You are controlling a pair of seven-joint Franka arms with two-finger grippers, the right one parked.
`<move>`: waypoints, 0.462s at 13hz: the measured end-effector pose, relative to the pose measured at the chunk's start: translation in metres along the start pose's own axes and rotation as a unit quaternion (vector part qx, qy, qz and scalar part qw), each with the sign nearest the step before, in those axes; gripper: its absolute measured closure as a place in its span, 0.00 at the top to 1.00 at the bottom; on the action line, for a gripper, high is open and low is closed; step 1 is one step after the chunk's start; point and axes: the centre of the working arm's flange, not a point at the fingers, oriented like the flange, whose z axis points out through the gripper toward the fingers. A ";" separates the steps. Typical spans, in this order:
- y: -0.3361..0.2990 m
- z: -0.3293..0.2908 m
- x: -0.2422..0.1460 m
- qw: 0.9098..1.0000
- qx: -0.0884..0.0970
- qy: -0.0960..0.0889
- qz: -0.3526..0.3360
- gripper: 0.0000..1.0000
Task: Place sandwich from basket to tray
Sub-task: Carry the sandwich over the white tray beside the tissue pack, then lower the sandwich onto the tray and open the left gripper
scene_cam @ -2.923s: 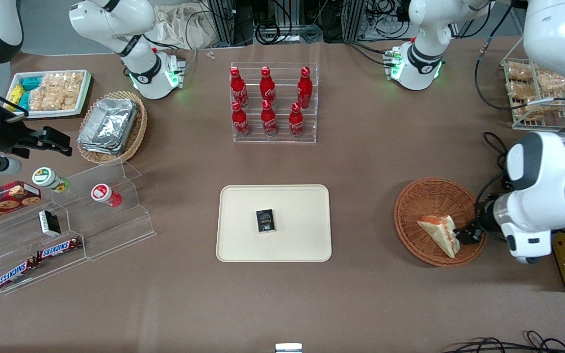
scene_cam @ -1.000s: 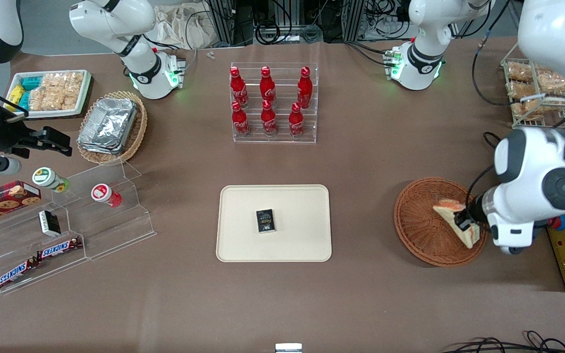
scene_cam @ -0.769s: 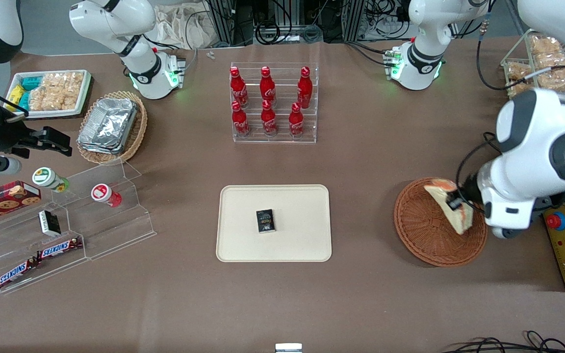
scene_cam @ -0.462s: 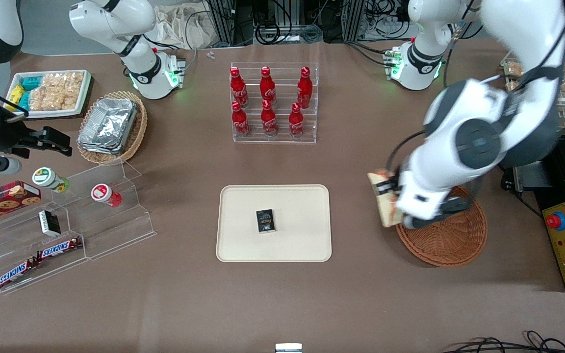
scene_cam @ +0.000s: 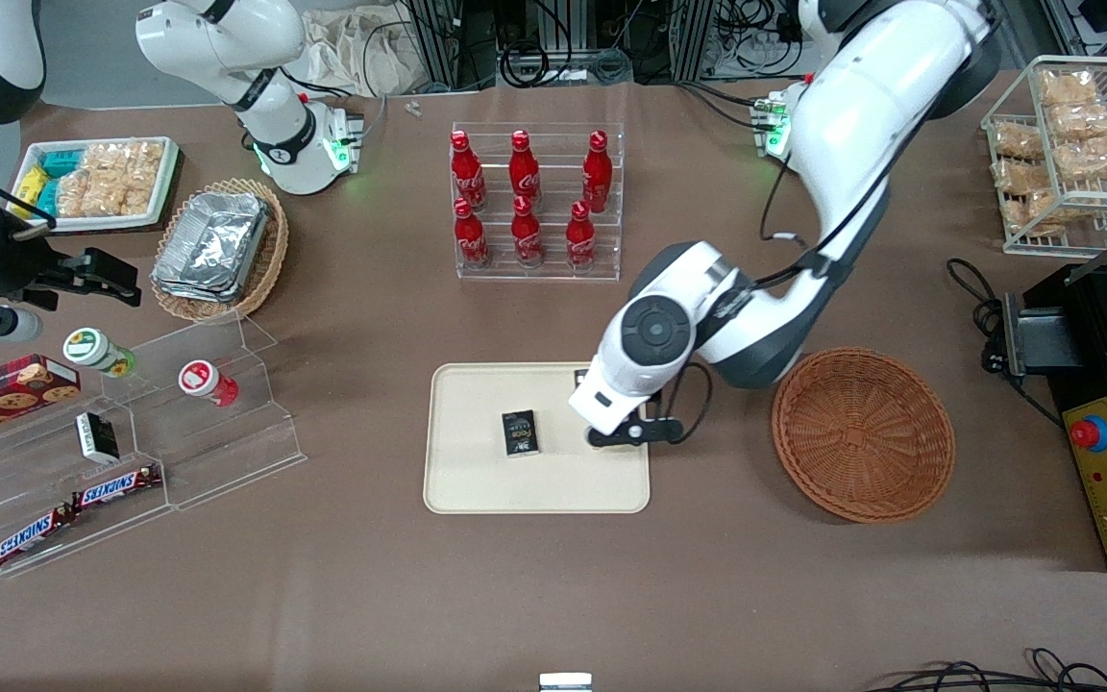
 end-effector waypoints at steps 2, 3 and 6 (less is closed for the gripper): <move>-0.002 0.020 0.004 1.000 0.004 -0.012 -0.006 0.18; -0.002 0.025 0.006 1.000 0.004 -0.014 -0.017 0.18; -0.004 0.037 0.013 0.999 0.008 0.004 -0.035 0.18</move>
